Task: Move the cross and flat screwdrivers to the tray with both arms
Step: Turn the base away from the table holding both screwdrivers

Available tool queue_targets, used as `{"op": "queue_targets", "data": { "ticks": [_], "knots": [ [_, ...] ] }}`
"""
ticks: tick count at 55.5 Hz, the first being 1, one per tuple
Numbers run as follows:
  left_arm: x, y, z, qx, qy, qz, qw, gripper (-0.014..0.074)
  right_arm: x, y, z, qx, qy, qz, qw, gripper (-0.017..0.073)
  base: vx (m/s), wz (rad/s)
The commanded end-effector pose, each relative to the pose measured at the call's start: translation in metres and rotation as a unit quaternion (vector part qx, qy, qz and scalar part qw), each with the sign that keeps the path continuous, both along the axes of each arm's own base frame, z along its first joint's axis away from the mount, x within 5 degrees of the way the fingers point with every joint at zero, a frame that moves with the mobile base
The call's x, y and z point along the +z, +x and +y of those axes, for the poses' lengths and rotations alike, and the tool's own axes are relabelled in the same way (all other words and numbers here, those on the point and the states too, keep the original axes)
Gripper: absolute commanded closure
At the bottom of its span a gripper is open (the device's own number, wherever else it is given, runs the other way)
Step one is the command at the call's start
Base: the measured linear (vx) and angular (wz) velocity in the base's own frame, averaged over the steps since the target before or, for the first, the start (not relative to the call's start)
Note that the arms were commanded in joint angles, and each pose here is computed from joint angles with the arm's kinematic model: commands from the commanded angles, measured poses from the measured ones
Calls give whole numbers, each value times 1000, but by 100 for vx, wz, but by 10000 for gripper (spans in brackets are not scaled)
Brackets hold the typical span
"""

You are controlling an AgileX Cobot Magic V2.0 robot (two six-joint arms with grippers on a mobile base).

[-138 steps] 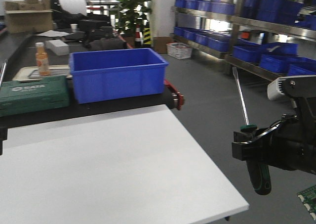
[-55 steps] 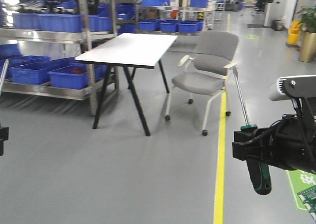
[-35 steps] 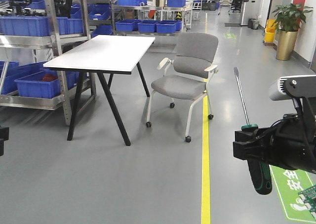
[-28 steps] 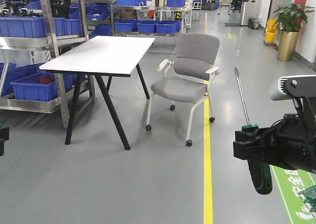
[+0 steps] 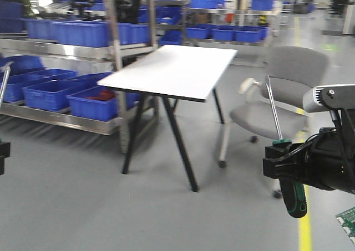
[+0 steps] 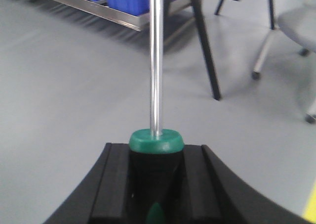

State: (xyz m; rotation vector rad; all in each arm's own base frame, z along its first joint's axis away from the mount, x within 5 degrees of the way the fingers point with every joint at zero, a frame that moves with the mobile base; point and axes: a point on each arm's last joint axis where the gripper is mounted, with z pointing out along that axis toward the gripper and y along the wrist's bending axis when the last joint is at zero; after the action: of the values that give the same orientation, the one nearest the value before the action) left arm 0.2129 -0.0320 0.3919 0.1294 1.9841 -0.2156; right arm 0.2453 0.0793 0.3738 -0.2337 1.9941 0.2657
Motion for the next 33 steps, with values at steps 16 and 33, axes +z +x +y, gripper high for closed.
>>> {"op": "queue_targets", "data": {
  "ticks": [16,33],
  "knots": [
    [21,-3,0,8,-17,-64,998,596,24,-3,-2,-1,16,-70,997,567,56,64],
    [21,-3,0,8,-17,-64,998,596,24,-3,-2,-1,16,-70,997,567,57,63]
  ]
}}
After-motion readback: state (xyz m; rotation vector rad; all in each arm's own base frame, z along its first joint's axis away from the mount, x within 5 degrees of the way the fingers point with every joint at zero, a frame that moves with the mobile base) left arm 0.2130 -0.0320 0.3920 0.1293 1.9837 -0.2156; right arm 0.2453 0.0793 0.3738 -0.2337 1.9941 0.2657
